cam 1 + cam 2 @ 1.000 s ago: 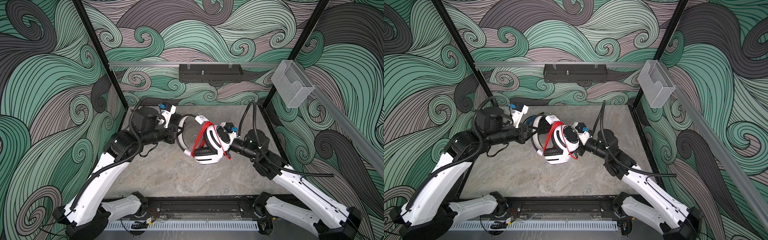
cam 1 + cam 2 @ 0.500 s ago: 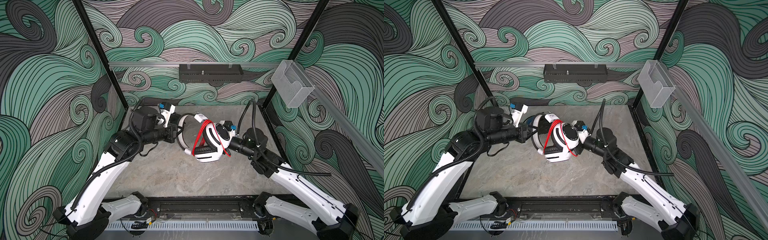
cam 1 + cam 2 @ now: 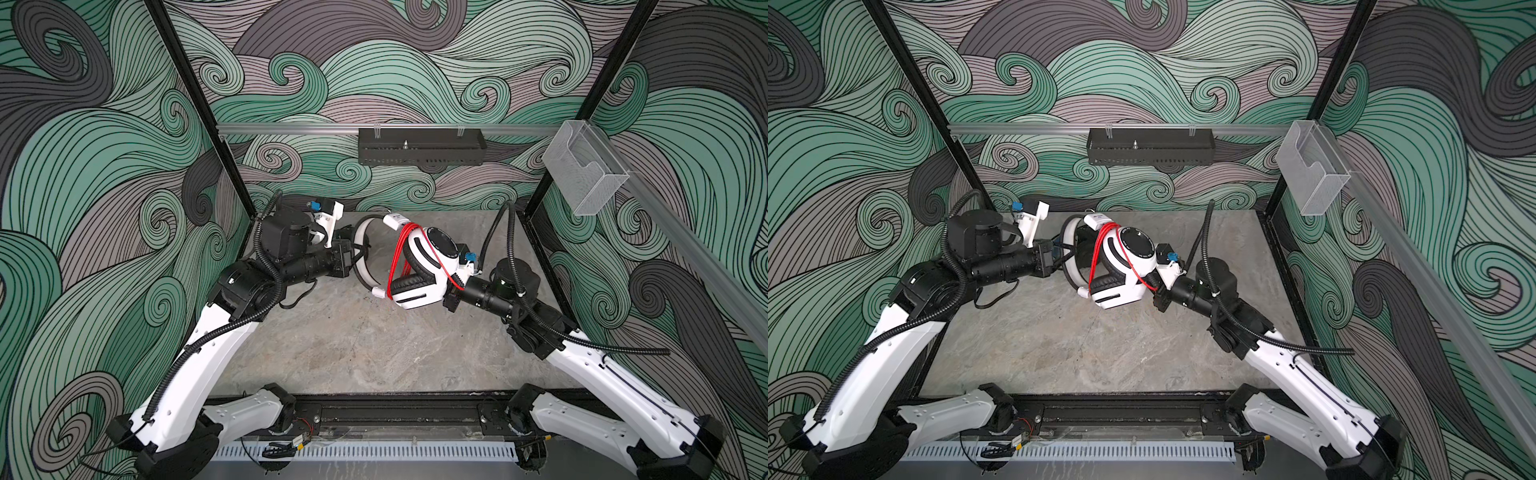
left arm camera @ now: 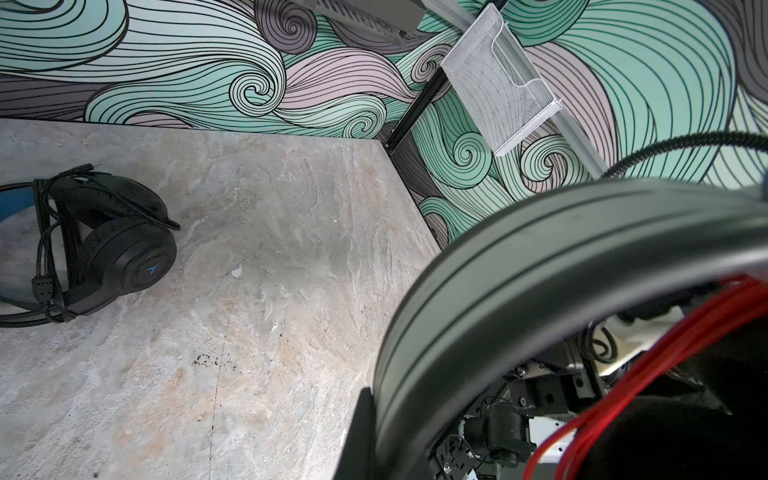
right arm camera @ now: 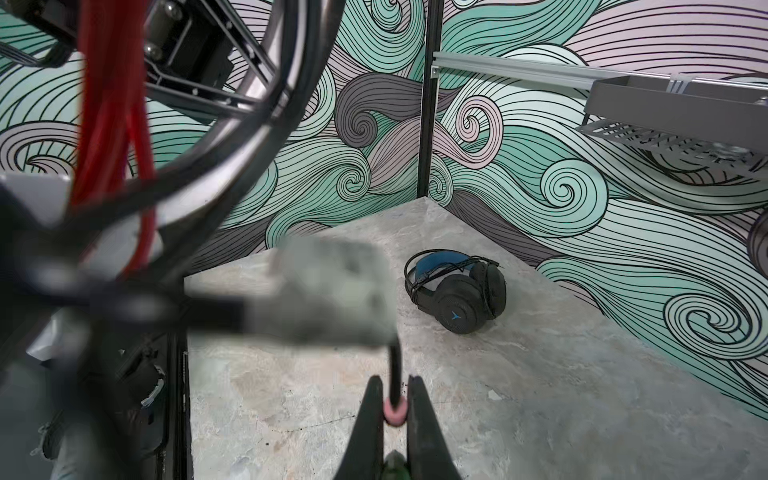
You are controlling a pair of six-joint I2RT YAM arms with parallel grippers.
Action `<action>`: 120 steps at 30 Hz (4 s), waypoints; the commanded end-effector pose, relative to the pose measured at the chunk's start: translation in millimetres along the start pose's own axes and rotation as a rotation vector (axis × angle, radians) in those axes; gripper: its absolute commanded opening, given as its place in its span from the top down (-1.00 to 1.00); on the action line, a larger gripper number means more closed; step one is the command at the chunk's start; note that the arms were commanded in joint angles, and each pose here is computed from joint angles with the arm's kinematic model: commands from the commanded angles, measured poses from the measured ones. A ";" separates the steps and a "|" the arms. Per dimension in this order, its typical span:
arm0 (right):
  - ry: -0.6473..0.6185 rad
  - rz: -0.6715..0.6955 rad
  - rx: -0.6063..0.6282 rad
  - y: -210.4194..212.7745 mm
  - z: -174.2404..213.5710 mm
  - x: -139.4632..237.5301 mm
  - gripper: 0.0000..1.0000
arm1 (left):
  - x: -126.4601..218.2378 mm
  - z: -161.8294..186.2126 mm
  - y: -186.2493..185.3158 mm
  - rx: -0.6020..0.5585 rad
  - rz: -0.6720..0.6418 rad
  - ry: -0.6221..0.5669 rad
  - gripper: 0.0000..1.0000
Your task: Wrap the headphones
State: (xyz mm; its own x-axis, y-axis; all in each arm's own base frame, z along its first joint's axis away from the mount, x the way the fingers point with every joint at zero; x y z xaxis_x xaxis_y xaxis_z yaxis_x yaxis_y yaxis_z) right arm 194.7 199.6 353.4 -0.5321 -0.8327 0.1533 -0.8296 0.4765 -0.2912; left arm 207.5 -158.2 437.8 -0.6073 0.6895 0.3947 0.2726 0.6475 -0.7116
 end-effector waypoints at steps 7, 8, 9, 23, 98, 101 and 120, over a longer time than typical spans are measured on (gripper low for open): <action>0.201 0.047 -0.030 6.6 29.3 5.2 1.00 | 17.3 -34.7 -18.4 0.108 0.077 -0.241 1.00; 0.222 0.059 -0.037 7.9 32.0 5.4 1.00 | 17.2 -37.7 -16.7 0.129 0.069 -0.272 1.00; 0.238 0.069 -0.041 9.8 33.7 5.8 1.00 | 16.0 -40.9 -13.9 0.157 0.058 -0.305 1.00; 0.146 0.082 -0.137 27.6 48.7 5.2 1.00 | -17.4 -61.6 -15.5 0.455 0.206 -0.350 1.00; 0.695 -0.360 0.315 77.8 -2.8 -45.2 1.00 | -123.7 108.5 139.9 -0.375 -0.776 0.334 1.00; 0.605 -0.443 0.327 87.4 -16.6 -35.3 1.00 | -124.3 109.6 139.2 -0.371 -0.765 0.342 1.00; 0.799 -0.375 0.670 98.4 -13.2 -45.8 0.99 | -112.6 124.4 130.1 -0.496 -0.612 0.413 1.00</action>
State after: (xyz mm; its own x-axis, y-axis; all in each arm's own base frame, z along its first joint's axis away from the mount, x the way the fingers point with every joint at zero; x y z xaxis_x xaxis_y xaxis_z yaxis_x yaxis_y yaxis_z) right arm 122.8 290.5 305.8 -0.2872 -0.3190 0.9032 -0.8891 -0.2620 -0.3753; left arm 225.3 -194.2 226.0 -0.4515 0.1574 0.8783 0.2679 0.9628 -0.0348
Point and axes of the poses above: each gripper's point midway between its finger pads, its own x axis back along the fingers, its own y axis along the line the jaws close on, z = x × y, the point moved 7 cm from there along x, back along the fingers, and after that the axes turned 14 degrees about x, right-handed, at the moved point
